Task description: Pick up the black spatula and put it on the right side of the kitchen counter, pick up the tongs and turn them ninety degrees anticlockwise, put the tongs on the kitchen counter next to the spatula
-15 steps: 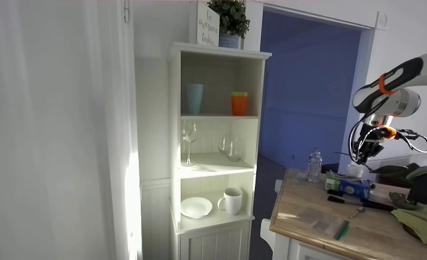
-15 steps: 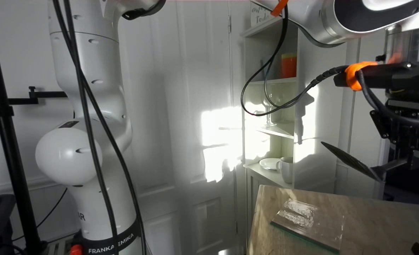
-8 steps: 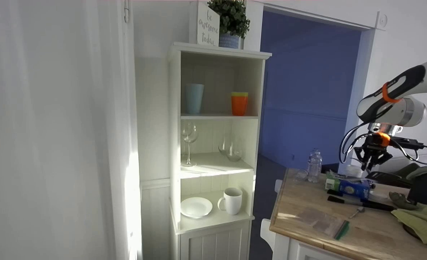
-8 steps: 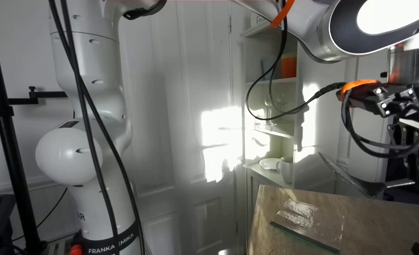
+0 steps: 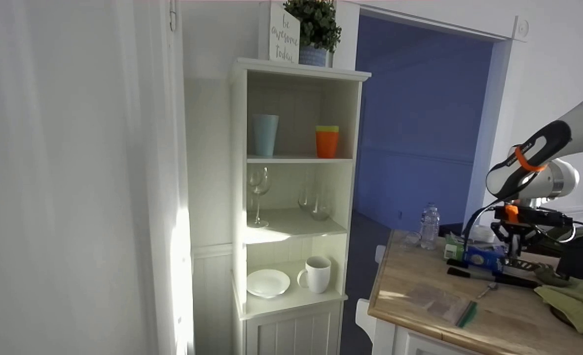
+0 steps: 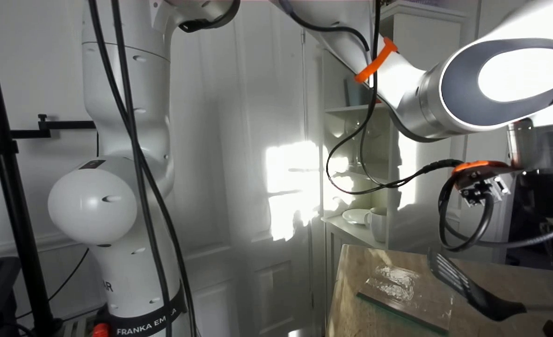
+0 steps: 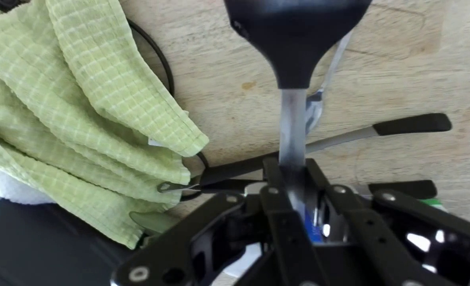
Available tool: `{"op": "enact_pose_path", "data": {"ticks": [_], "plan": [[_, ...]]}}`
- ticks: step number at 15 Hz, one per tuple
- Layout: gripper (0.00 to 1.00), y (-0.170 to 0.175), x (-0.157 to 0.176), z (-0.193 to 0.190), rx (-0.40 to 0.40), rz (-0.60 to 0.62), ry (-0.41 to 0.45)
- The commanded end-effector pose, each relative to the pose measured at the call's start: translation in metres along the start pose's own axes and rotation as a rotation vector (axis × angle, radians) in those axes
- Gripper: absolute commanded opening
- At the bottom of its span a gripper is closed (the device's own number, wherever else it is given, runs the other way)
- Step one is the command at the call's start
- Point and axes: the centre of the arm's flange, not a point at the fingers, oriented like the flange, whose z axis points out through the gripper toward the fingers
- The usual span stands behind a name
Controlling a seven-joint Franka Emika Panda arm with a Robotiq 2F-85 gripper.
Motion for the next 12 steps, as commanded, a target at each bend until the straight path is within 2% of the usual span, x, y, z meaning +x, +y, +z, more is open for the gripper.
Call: {"op": "enact_pose_path", "data": {"ticks": [1,5,6,12], "plan": [[0.04,0.004,0.004,0.024,-0.072,0.041,-0.006],[0.04,0.018,0.019,0.051,-0.116,-0.018,-0.027],[0.18,0.016,0.005,0.045,-0.088,0.016,-0.042],[0.18,0.017,0.013,0.054,-0.106,-0.004,-0.040]]}}
